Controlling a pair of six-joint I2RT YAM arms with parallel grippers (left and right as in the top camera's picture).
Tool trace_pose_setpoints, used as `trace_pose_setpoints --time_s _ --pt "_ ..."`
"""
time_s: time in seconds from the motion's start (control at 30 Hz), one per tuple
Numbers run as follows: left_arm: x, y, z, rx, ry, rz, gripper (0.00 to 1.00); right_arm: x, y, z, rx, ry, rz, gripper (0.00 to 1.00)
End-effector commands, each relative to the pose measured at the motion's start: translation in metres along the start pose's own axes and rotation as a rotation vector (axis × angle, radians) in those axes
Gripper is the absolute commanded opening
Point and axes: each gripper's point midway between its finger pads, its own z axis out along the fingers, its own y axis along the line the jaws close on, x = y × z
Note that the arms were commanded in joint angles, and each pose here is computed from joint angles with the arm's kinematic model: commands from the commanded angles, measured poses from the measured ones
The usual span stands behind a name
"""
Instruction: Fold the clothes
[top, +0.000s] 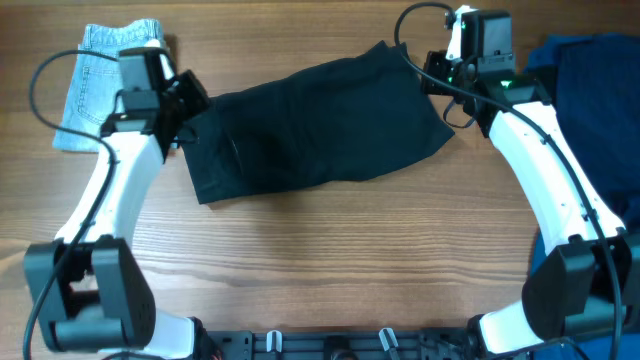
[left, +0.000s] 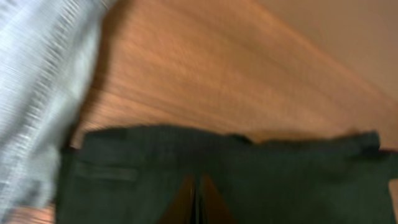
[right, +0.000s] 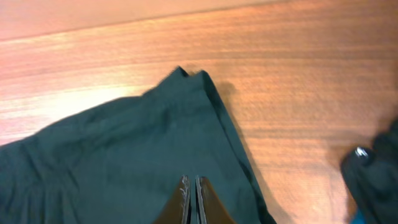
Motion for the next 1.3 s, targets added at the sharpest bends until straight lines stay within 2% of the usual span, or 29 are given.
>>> trace_pose_setpoints --time_s 0.0,0.13,0.3,0.37,0.5,0.6,0.73,0.83,0.9,1.07,1.27 --pt "0.033 0.006 0.039 -0.03 0.102 -0.01 0.04 0.005 0.013 0.029 -0.093 0.018 -0.082 0.04" --pt "0.062 0.024 0.071 -0.071 0.182 -0.018 0.04 0.02 0.017 0.084 -0.138 0.03 -0.103 0.04" --pt "0.076 0.035 0.095 -0.087 0.206 -0.021 0.04 0.04 0.035 0.148 -0.287 -0.01 -0.157 0.05" --pt "0.077 0.036 0.097 -0.089 0.209 -0.021 0.04 0.049 0.031 0.176 -0.285 -0.036 -0.162 0.09" --pt "0.075 0.035 0.097 -0.084 0.199 -0.019 0.04 0.056 0.028 0.211 -0.292 -0.122 -0.176 0.1" --pt "0.076 0.035 0.097 -0.085 0.202 -0.016 0.04 0.048 0.019 0.224 -0.24 -0.199 -0.166 0.11" --pt "0.072 0.039 0.098 -0.106 0.182 0.005 0.04 0.046 -0.003 0.228 -0.116 -0.211 -0.159 0.15" --pt "0.07 0.038 0.098 -0.098 0.176 0.075 0.04 0.062 -0.014 0.232 -0.098 -0.136 -0.143 0.15" --pt "0.067 0.033 0.101 -0.097 0.153 0.115 0.04 0.088 -0.033 0.234 -0.067 -0.022 -0.076 0.15" --pt "0.065 0.017 0.113 -0.057 0.109 0.144 0.04 0.122 -0.071 0.23 -0.004 0.135 0.053 0.14" --pt "0.076 0.007 0.131 -0.031 0.095 0.171 0.04 0.177 -0.126 0.208 0.078 0.374 0.233 0.04"
